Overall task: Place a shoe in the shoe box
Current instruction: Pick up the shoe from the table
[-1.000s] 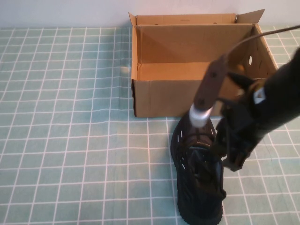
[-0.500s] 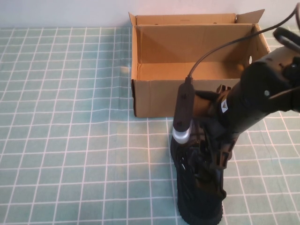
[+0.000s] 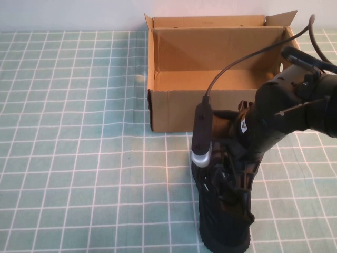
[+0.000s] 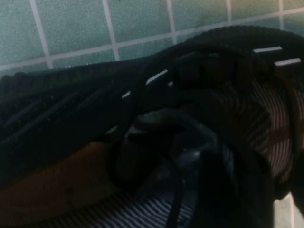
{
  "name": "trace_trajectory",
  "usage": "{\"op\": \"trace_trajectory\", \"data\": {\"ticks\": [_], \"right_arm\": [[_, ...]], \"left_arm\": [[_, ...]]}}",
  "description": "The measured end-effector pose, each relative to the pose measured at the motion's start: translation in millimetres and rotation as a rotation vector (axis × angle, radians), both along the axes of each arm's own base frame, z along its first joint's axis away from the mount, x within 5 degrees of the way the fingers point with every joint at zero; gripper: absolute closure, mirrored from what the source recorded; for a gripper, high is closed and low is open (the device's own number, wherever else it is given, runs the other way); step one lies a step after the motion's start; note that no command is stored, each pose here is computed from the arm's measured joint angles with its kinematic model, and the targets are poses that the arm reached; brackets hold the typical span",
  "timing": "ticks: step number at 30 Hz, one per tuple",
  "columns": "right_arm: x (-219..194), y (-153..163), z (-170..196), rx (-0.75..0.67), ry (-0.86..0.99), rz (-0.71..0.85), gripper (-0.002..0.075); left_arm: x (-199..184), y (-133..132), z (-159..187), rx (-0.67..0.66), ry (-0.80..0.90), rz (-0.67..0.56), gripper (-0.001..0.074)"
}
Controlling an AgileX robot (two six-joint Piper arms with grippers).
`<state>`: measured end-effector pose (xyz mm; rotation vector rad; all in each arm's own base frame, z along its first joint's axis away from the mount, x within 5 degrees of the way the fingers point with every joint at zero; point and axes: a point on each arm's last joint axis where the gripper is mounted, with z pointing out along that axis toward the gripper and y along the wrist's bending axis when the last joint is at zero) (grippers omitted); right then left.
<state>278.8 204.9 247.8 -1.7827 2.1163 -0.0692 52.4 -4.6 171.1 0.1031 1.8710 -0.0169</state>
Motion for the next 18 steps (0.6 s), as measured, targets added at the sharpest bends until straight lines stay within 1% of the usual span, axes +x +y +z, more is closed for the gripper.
{"op": "trace_trajectory", "data": {"ticks": [7, 13, 15, 18], "right_arm": [[-0.6, 0.5, -0.1, 0.000, 0.002, -0.001, 0.0545], [-2.4, -0.6, -0.8, 0.003, 0.033, -0.049, 0.0689], [-2.9, -1.0, -1.1, 0.003, 0.043, -0.067, 0.0713], [-4.7, -2.4, 1.7, 0.007, 0.049, -0.087, 0.0725]], "left_arm": [[0.0, 0.0, 0.0, 0.000, 0.000, 0.000, 0.0738], [0.0, 0.0, 0.0, 0.000, 0.000, 0.000, 0.0738], [0.0, 0.0, 0.0, 0.000, 0.000, 0.000, 0.0738], [0.0, 0.0, 0.0, 0.000, 0.000, 0.000, 0.0738]]}}
